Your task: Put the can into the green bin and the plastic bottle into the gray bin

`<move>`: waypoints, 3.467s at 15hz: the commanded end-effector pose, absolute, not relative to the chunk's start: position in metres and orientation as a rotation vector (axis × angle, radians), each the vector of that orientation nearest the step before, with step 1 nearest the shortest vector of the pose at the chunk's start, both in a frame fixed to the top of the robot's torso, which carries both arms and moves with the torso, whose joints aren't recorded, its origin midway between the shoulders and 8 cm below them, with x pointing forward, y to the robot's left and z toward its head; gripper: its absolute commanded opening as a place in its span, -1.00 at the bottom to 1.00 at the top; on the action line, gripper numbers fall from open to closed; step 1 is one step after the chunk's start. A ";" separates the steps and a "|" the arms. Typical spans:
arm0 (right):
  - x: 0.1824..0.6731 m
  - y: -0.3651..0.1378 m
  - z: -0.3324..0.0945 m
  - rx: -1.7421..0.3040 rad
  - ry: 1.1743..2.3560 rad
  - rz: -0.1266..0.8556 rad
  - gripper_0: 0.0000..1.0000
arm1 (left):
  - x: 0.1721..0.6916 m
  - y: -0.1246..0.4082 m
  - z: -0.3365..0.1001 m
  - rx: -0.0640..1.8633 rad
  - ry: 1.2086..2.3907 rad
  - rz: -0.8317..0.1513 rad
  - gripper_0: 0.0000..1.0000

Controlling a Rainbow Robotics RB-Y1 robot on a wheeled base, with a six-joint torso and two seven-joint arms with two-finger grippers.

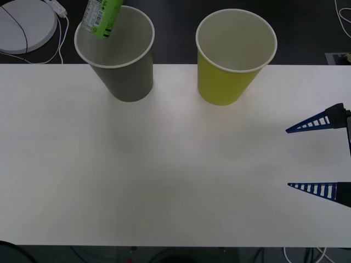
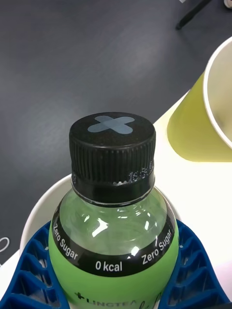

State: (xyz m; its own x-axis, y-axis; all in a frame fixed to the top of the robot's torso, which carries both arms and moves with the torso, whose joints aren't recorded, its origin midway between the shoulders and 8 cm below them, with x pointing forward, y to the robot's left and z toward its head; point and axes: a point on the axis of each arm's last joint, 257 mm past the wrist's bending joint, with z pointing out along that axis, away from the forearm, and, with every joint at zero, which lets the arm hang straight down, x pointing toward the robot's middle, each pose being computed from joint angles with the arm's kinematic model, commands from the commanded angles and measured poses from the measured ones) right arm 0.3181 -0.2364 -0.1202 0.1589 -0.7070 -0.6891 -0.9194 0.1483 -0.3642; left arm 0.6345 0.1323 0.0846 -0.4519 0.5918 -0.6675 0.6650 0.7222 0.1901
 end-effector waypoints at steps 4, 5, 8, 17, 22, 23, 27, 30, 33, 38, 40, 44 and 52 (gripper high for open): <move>0.318 -0.236 -0.120 -1.609 1.599 0.324 1.00 | 0.638 0.139 0.082 0.891 2.208 -0.125 -1.00; 0.318 -0.236 -0.120 -1.609 1.599 0.324 1.00 | 0.639 0.139 0.082 0.853 2.221 -0.141 -1.00; 0.318 -0.236 -0.120 -1.609 1.599 0.324 1.00 | 0.639 0.140 0.081 0.851 2.225 -0.136 -1.00; 0.318 -0.236 -0.120 -1.609 1.599 0.324 1.00 | 0.639 0.143 0.077 0.853 2.232 -0.152 1.00; 0.318 -0.236 -0.120 -1.609 1.599 0.324 1.00 | 0.639 0.147 0.079 0.853 2.231 -0.142 1.00; 0.318 -0.236 -0.120 -1.609 1.599 0.324 1.00 | 0.638 0.148 0.079 0.853 2.234 -0.143 1.00; 0.318 -0.236 -0.120 -1.609 1.599 0.324 1.00 | 0.632 0.156 0.080 0.878 2.240 -0.152 1.00; 0.318 -0.236 -0.120 -1.609 1.599 0.324 1.00 | 0.627 0.165 0.077 0.909 2.222 -0.154 1.00; 0.318 -0.236 -0.120 -1.609 1.599 0.324 1.00 | 0.613 0.169 0.067 0.901 2.196 -0.109 1.00; 0.318 -0.236 -0.120 -1.609 1.599 0.324 1.00 | 0.583 0.197 0.050 0.955 2.173 -0.092 1.00; 0.318 -0.236 -0.120 -1.609 1.599 0.324 1.00 | 0.569 0.209 0.044 0.974 2.159 -0.104 1.00; 0.318 -0.236 -0.120 -1.609 1.599 0.324 1.00 | 0.537 0.235 0.030 1.030 2.130 -0.152 1.00; 0.318 -0.236 -0.120 -1.609 1.599 0.324 1.00 | 0.481 0.252 0.000 1.116 2.051 -0.245 1.00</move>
